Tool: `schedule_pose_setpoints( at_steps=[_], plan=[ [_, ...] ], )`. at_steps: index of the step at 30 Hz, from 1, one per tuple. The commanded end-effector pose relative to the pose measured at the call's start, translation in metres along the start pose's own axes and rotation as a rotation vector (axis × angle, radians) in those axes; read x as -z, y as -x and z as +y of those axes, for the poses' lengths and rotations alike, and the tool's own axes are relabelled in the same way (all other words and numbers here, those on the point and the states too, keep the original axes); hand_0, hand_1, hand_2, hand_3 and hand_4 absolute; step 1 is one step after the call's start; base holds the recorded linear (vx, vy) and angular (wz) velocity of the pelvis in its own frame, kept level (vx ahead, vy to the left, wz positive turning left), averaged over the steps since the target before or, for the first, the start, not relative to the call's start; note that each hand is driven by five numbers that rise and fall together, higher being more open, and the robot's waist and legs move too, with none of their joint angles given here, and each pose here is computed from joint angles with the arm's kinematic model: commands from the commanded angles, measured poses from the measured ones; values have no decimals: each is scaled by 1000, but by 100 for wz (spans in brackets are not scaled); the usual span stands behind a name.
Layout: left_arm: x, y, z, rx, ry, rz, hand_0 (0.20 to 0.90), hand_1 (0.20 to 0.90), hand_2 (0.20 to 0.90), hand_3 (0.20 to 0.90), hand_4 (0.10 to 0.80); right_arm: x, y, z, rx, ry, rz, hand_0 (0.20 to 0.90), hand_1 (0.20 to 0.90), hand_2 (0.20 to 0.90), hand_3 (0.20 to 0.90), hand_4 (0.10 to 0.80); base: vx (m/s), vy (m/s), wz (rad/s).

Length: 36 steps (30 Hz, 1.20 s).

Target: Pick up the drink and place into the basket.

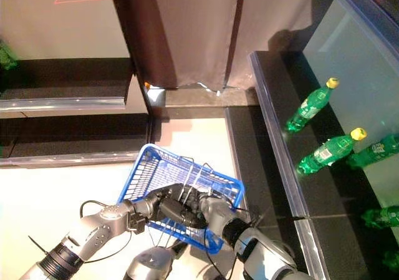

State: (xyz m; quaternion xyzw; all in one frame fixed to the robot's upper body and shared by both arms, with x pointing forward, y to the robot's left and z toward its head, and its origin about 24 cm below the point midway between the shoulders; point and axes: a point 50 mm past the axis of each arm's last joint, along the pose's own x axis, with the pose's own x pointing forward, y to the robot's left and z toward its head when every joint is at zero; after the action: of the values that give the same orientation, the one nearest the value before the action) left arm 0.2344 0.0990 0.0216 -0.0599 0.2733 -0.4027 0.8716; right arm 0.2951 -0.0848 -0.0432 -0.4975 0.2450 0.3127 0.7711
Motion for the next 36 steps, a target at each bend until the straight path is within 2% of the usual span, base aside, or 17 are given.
schedule_pose_setpoints(
  at_steps=[1, 7, 11, 12, 21, 27, 36],
  plan=[
    [-101, -4, -105, 613, -24, -576, 300, 300, 300, 200, 100, -13, -3, -6, 98, -127, -59, 300, 300, 300, 200, 100, 9, 6, 7],
    [-104, 7, -97, 608, 4, -577, 300, 300, 300, 200, 100, -13, 4, -18, 150, -125, -116, 300, 300, 300, 200, 100, 1, 1, 1],
    [-103, 9, -94, 605, 9, -590, 300, 300, 300, 200, 100, -19, 8, -12, 134, -93, -130, 300, 300, 300, 200, 100, 0, 0, 0],
    [-103, 7, -95, 603, 12, -593, 300, 300, 300, 200, 100, -20, 7, -8, 131, -87, -124, 900, 900, 900, 900, 800, 0, 0, 0],
    [-102, -4, -100, 593, 45, -594, 300, 300, 300, 200, 100, -29, 1, 1, 118, -56, -148, 900, 900, 900, 900, 800, 0, 0, 0],
    [-101, -7, -99, 580, 67, -595, 300, 300, 300, 200, 100, -28, 0, -6, 122, -76, -146, 900, 900, 900, 900, 800, 0, 0, 0],
    [-103, 2, -79, 473, 120, -641, 300, 300, 300, 200, 100, -26, 10, -15, 222, -238, -241, 900, 900, 900, 900, 800, -13, -13, -2]
  ],
)
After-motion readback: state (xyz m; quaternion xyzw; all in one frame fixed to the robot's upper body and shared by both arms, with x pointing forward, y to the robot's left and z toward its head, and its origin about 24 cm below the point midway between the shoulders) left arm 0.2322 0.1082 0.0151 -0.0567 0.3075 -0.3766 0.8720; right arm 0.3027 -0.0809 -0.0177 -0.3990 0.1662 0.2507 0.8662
